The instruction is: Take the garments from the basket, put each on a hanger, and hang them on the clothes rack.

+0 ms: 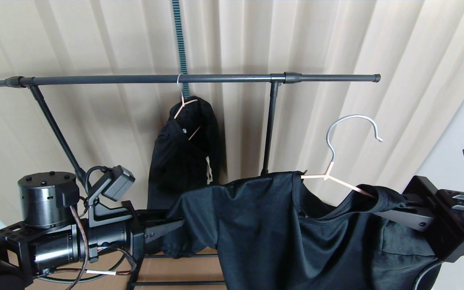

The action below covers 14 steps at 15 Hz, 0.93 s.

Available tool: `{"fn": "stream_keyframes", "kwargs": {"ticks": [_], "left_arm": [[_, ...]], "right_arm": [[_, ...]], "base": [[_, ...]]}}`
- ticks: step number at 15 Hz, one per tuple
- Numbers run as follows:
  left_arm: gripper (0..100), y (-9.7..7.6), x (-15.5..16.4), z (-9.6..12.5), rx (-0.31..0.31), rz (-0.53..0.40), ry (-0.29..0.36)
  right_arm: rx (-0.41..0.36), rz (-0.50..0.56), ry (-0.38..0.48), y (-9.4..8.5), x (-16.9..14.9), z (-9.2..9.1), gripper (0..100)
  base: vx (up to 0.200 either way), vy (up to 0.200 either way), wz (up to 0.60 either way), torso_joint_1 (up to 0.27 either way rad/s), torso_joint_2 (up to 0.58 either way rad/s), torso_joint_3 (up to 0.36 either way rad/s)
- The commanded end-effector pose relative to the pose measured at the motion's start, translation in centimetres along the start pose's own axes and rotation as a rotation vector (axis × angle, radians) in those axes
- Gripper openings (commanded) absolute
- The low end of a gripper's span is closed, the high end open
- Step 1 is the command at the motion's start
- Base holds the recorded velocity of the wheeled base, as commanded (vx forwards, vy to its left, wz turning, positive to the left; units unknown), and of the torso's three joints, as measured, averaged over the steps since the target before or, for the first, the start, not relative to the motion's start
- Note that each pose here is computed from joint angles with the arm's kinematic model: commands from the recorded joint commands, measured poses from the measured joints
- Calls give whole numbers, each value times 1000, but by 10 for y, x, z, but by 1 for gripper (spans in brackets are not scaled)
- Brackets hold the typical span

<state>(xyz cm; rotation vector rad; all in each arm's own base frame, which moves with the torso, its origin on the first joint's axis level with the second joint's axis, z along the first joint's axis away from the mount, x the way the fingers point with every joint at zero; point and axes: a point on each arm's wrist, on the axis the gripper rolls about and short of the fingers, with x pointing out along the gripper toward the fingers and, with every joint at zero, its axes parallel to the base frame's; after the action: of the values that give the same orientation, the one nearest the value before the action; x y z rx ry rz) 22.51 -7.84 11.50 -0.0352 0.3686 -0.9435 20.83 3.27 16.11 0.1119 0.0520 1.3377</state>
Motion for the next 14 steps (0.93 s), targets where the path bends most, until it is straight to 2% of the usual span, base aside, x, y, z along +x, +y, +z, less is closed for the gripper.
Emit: {"fn": "stream_keyframes", "kwargs": {"ticks": [1,8,14], "left_arm": [[0,1,1,1,1,0,-3],[0,7,-19,-4,-25,83,-12],[0,7,-26,-12,-48,104,1]], "right_arm": [[-3,1,-1,0,0,0,0],[4,-13,0,-4,-2,-1,0],[4,-19,-1,-4,-3,0,0]], "base": [[0,0,0,0,0,0],[0,0,0,0,0,0],[0,0,0,0,0,0]]}}
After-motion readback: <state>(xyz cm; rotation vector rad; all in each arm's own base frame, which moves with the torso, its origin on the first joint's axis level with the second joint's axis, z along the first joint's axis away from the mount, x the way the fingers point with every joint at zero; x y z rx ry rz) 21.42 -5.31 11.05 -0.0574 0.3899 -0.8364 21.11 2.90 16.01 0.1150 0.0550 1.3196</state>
